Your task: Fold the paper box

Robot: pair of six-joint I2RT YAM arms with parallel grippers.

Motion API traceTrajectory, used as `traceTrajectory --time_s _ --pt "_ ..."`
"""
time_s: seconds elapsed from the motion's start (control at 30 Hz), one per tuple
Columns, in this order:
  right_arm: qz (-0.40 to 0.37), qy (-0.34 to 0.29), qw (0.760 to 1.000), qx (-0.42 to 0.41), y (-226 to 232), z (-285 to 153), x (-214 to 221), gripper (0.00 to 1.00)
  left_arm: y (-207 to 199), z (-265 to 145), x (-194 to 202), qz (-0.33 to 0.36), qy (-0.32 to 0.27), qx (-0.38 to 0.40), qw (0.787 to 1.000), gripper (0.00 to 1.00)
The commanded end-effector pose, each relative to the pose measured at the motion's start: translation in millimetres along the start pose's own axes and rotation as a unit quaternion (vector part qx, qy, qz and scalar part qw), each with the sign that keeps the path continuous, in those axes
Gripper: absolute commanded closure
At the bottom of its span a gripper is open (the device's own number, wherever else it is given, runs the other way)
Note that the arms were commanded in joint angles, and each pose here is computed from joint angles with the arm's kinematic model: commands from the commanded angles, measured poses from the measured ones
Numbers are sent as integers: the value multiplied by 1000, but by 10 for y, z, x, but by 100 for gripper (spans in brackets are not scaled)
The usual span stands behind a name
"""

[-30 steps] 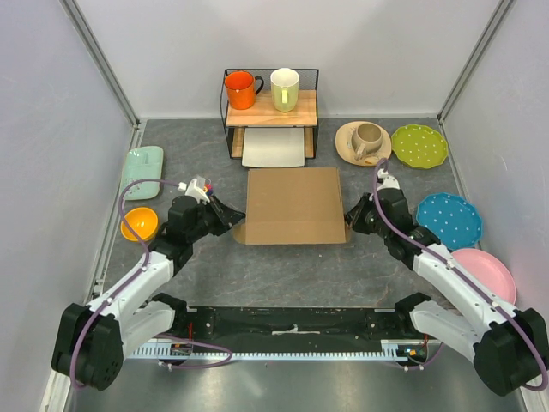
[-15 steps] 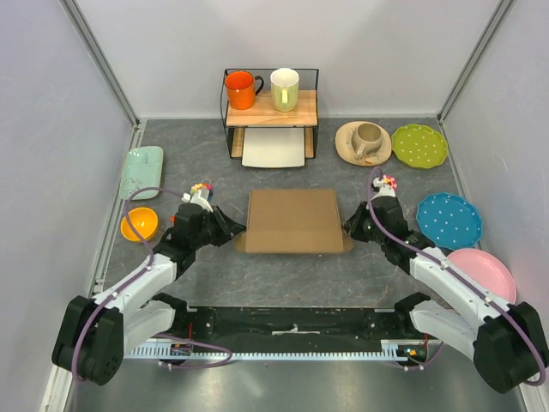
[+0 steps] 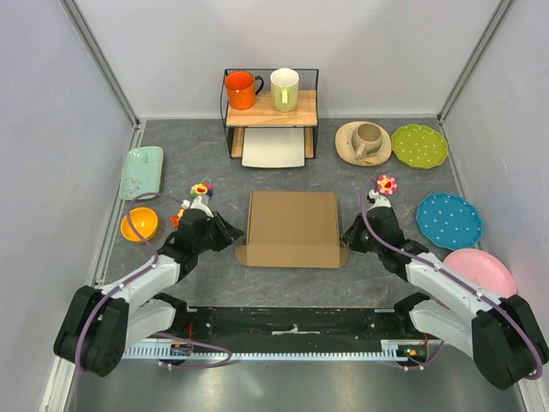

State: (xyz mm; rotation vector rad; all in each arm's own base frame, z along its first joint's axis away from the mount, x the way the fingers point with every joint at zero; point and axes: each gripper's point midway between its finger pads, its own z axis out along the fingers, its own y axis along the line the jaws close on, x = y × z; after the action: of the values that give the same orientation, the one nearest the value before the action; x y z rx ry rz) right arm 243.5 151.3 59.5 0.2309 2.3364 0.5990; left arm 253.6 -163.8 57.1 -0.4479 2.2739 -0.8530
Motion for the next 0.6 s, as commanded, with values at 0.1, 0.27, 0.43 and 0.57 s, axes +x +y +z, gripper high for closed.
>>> traceTrajectory --time_s 0.1,0.27,0.43,0.57 --pt "15 -41 998 -36 133 -87 -130 93 -238 -82 -232 13 -53 46 997 75" --pt "14 -24 999 -41 159 -58 -82 94 -245 41 -110 10 -2 42 999 77" --pt "12 -24 999 -35 119 -82 -59 94 -143 34 -65 1 -6 29 1000 77" --pt "14 -15 999 -41 119 -98 4 94 -144 16 -12 -5 1 37 999 78"
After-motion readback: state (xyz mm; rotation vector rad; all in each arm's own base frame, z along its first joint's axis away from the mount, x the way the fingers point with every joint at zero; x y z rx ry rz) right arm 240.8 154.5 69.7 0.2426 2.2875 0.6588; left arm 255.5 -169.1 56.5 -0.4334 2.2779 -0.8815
